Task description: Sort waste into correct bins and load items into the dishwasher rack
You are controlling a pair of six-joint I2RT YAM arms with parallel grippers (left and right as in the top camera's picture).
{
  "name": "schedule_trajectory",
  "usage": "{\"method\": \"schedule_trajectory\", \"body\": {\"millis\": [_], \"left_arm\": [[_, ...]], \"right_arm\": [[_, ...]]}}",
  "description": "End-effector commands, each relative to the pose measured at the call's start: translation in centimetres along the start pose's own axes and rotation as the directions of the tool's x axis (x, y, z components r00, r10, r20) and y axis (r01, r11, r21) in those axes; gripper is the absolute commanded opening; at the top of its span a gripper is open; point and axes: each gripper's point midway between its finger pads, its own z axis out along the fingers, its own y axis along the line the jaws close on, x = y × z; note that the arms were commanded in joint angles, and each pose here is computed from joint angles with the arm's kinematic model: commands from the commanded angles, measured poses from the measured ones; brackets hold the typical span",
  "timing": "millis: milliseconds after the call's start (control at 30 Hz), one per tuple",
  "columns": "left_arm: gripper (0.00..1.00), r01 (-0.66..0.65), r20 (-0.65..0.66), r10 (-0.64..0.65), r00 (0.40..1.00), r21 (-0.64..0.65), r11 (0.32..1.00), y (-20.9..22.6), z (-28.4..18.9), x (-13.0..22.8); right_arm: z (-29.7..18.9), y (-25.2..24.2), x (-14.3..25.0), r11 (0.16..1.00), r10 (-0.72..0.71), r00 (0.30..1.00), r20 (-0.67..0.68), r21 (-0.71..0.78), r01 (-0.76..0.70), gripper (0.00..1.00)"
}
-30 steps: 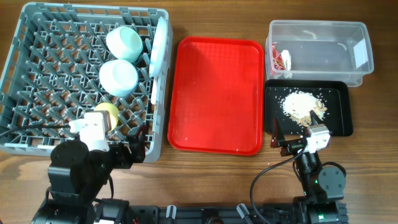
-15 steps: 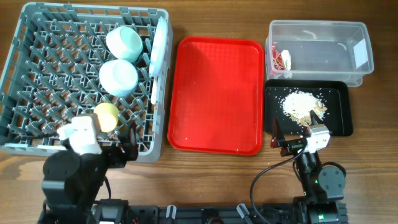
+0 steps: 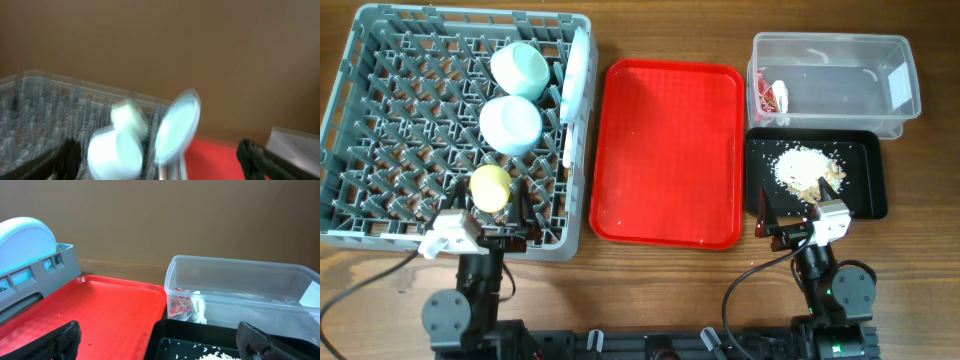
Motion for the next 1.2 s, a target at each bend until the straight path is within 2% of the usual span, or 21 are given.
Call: {"method": "schedule_trajectory", "body": {"millis": [0,233,600,1167], "left_arm": [[1.0,-0.026,0.091,0.026,0.995,-0.003,1.0,0.6,0.2,0.4],[1.0,-0.022,0.035,0.022,0.999,-0.015,1.0,1.5,0.7,3.9],[1.0,-0.014,-0.173,0.003,0.985,-0.06,0.998,2.7,0.3,9.2],[1.0,-0.014,-0.185,0.001,0.983,-0.067,0.998,2.9,0.2,9.5]], "right_arm": [[-0.1,0.2,-0.3,1.0,-0.014,1.0,0.016,-0.009,0.014,1.0],[-0.1,0.2,-0.3,1.0,-0.013,1.0,0.016,-0.009,0.013,1.0],[-0.1,0.2,-0.3,1.0,-0.013,1.0,0.015,-0.009,0.013,1.0],[0.0,0.2,-0.2,1.0,-0.013,1.0,0.009,-0.009,0.013,1.0]]}}
